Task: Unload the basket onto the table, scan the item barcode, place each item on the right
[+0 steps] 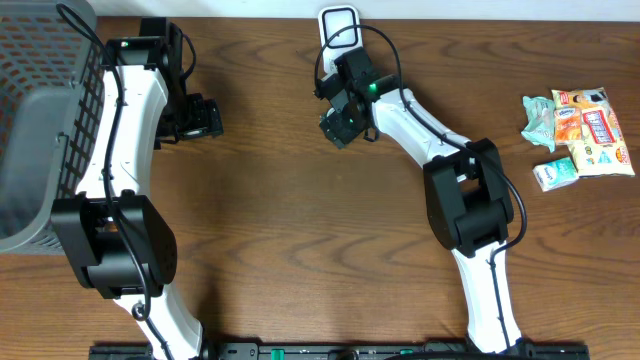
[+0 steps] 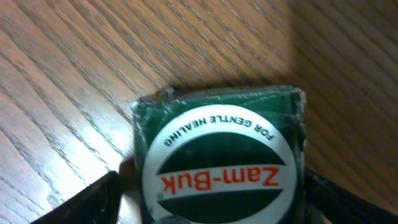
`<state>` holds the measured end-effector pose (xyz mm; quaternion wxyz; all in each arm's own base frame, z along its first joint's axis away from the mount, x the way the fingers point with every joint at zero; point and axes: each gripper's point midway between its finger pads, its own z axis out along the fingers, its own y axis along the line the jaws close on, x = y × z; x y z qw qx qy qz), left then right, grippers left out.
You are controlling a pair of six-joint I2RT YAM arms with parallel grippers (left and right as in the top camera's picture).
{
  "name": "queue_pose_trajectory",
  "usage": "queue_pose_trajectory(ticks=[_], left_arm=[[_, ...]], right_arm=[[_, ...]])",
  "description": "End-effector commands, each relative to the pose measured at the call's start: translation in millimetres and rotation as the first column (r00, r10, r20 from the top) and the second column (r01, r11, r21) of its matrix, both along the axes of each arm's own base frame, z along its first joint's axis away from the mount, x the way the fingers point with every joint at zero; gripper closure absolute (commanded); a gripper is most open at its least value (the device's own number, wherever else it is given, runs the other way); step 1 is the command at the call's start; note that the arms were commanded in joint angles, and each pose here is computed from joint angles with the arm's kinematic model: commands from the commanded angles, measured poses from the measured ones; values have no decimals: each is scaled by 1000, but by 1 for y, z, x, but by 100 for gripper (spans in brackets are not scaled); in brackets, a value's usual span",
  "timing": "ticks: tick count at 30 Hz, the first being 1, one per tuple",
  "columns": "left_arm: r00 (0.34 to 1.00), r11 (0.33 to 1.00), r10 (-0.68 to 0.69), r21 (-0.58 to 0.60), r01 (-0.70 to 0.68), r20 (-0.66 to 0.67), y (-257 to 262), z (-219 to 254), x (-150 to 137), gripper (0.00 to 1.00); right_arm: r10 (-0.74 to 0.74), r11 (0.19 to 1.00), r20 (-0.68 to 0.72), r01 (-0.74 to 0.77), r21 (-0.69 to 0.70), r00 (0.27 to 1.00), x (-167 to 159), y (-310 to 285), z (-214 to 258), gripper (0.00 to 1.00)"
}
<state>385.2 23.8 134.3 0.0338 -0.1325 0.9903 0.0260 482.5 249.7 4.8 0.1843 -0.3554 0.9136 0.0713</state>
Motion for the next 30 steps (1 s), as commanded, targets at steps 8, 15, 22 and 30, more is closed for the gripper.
queue_pose_trajectory(ticks=[8,15,22,30], left_arm=[[1000,1000,15,8,-14,-20,2,-5,-3,2],[1000,1000,15,8,-14,-20,2,-5,-3,2],[1000,1000,15,8,-14,-20,2,-5,-3,2],[1000,1000,15,8,-14,-20,2,-5,-3,2]], right_arm=[[-200,977,-31,202,76,979,12,3,13,50],[-315,937,-41,317,145,948,25,10,38,49],[-411,889,-99,423,174,906,26,11,75,47],[-65,738,-730,525,423,680,-65,85,132,60]])
